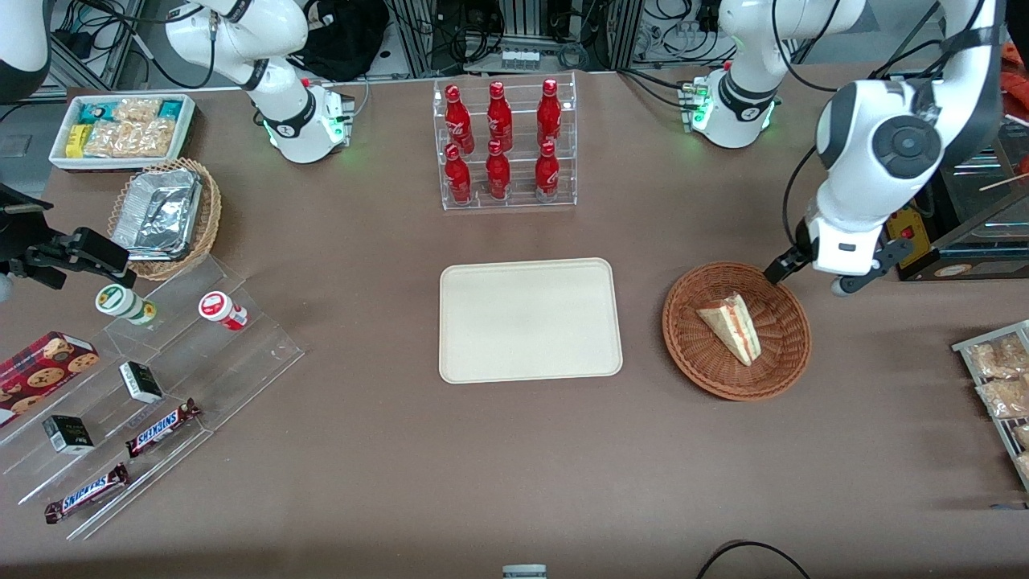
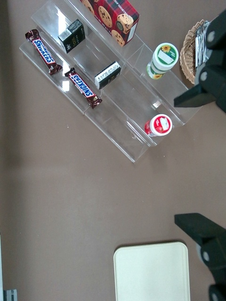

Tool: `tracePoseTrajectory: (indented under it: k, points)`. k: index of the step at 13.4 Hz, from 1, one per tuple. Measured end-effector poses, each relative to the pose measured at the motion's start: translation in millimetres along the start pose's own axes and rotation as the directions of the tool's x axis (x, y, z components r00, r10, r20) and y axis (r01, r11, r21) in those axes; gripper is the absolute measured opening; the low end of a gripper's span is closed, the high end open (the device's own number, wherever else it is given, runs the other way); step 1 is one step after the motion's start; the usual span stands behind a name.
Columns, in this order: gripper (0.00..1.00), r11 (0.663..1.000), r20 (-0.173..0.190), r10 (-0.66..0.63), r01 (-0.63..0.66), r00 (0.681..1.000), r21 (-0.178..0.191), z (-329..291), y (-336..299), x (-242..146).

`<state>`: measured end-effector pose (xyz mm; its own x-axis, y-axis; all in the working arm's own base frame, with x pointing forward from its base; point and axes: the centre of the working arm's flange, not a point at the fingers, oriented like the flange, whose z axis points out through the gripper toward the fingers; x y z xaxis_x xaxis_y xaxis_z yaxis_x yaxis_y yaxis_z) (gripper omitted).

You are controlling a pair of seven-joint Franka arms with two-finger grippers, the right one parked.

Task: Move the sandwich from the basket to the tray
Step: 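Move the left gripper down over the sandwich in the wicker basket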

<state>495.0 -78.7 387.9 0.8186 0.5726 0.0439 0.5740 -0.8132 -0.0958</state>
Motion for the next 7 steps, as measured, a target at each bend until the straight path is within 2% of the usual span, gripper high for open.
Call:
tracePoseTrajectory:
  k: [3,7]
  points:
    - [1.00,0.999,0.004,-0.042,0.042,0.999,-0.019,27,29,-12]
    - [1.00,0.998,0.019,-0.044,0.045,0.999,-0.043,63,43,-9]
